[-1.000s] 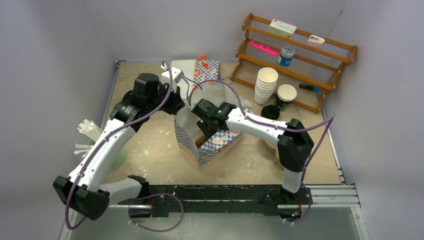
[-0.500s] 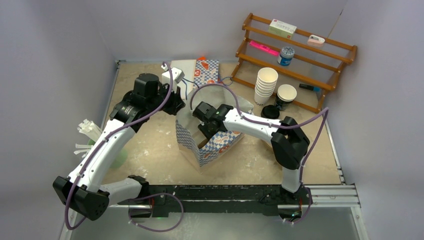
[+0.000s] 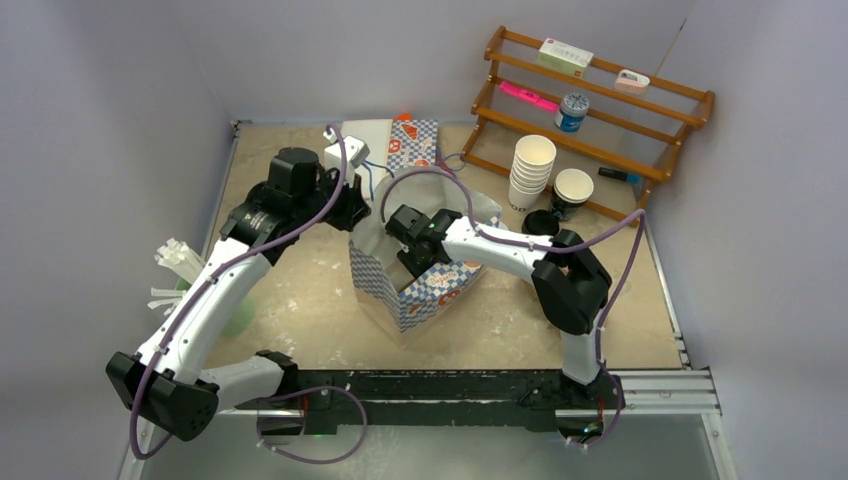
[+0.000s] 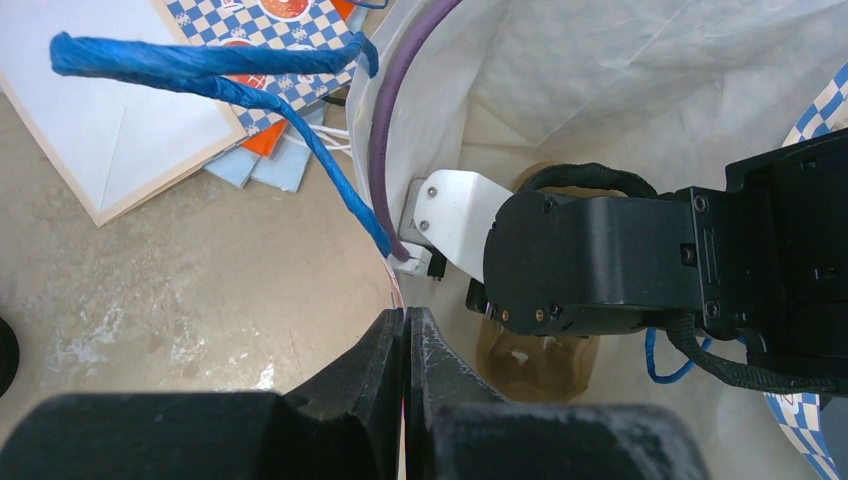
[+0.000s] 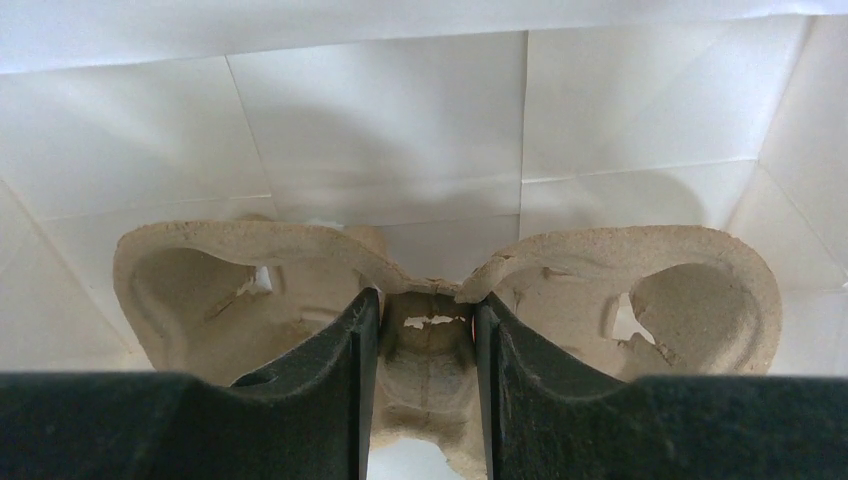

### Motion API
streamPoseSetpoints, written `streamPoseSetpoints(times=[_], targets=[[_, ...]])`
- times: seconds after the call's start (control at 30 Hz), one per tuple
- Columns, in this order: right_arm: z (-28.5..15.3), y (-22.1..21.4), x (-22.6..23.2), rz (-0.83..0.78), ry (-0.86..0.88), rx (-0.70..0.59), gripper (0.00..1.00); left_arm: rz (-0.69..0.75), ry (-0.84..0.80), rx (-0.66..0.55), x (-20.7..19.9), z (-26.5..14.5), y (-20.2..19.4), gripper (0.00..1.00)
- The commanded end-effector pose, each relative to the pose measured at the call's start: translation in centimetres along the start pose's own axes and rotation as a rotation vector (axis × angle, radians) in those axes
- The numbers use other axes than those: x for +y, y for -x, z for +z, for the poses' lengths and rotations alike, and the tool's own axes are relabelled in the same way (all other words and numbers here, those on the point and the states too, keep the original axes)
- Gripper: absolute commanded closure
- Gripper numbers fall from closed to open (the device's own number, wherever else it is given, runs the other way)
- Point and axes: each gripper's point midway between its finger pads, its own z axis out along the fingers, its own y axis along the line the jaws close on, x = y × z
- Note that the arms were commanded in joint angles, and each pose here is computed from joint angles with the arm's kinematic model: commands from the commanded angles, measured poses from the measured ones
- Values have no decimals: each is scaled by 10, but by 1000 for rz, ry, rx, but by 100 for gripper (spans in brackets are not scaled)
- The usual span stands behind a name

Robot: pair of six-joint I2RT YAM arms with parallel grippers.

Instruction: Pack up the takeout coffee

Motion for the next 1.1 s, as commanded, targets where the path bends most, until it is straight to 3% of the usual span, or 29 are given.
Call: streamPoseSetpoints(times=[0.0, 0.37, 0.57, 0.63, 0.73, 0.77, 0.9, 1.07], targets=[[16, -18, 0, -6, 4, 72, 76, 38, -43, -90, -11, -8, 21, 100], [45, -38, 3, -17, 10, 155, 76, 36, -39, -84, -10, -8, 16, 100], [39, -33, 2, -17, 3, 143, 73, 34, -23, -75, -6, -6, 13, 100], [31, -28, 0, -16, -4, 131, 62, 33, -20, -73, -6, -6, 12, 100], [7, -10, -2, -3, -8, 55, 26, 34, -20, -75, -6, -7, 13, 100], [-3, -3, -2, 1, -4, 26, 20, 34, -20, -75, -6, -7, 14, 100], [-51, 29, -3, 29, 5, -105, 3, 33, -22, -72, -7, -8, 14, 100], [-109, 61, -14, 65, -26, -269, 2, 34, -19, -71, -6, -8, 14, 100]])
